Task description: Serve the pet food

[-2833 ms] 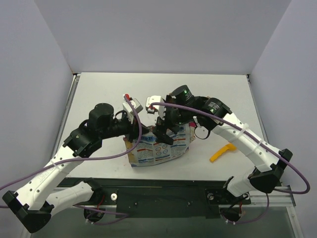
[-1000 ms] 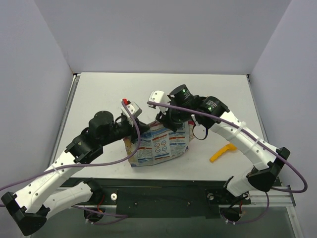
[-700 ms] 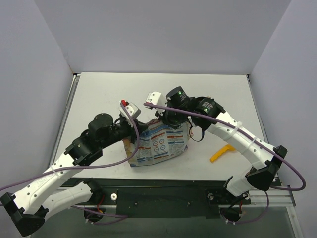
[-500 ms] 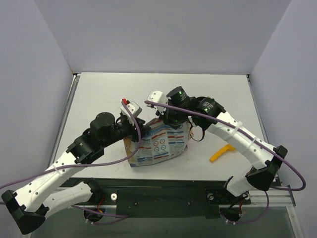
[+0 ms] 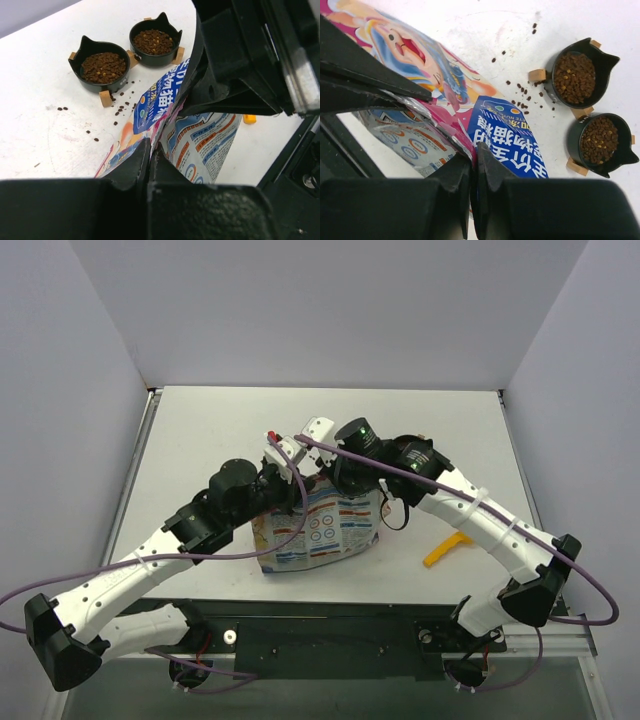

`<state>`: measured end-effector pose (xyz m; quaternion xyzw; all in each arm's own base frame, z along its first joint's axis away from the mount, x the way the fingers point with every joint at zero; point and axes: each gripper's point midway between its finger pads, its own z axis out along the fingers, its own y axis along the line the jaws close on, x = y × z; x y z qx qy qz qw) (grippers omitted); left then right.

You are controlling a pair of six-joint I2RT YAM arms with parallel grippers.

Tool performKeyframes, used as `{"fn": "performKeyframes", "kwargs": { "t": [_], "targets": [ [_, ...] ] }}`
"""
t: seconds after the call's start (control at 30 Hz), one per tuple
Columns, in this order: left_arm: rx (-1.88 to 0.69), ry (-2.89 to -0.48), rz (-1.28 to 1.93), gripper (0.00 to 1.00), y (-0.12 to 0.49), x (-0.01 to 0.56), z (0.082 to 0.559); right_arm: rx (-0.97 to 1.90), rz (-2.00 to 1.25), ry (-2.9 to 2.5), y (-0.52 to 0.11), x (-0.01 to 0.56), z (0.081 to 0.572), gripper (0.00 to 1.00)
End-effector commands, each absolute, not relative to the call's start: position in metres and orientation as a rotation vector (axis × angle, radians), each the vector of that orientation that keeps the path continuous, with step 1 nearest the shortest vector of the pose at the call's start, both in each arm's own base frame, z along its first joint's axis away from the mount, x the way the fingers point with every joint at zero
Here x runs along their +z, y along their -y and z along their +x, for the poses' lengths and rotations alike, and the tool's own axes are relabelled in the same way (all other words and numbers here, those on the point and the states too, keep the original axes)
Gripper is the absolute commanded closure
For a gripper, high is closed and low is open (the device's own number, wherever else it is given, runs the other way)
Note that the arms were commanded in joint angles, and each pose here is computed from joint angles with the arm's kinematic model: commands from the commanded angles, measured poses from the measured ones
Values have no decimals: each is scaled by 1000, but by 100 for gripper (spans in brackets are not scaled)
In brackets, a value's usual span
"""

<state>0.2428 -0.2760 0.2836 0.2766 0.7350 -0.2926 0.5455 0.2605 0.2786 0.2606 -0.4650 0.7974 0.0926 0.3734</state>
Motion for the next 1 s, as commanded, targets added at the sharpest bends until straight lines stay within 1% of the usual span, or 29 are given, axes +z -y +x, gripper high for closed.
{"fn": "performKeyframes", "kwargs": {
  "t": [0.0, 0.07, 0.23, 0.47, 0.63, 0.97],
  "targets": [
    [-559, -1756, 574, 100, 253, 283, 253, -72, -801, -1935, -230, 308, 304, 100],
    [-499, -1754, 514, 100, 236, 285, 254, -186, -759, -1943, -205, 305, 310, 100],
    [-325, -1797, 402, 100, 197, 277, 259, -347, -693, -1965, -157, 301, 318, 100],
    [-292, -1806, 388, 100, 189, 276, 258, -570, -665, -1977, -110, 300, 324, 100],
    [-303, -1800, 421, 100, 190, 277, 254, -543, -693, -1967, -98, 299, 329, 100],
    [-320, -1799, 447, 100, 189, 276, 248, -469, -915, -1970, -88, 286, 325, 100]
  ]
}}
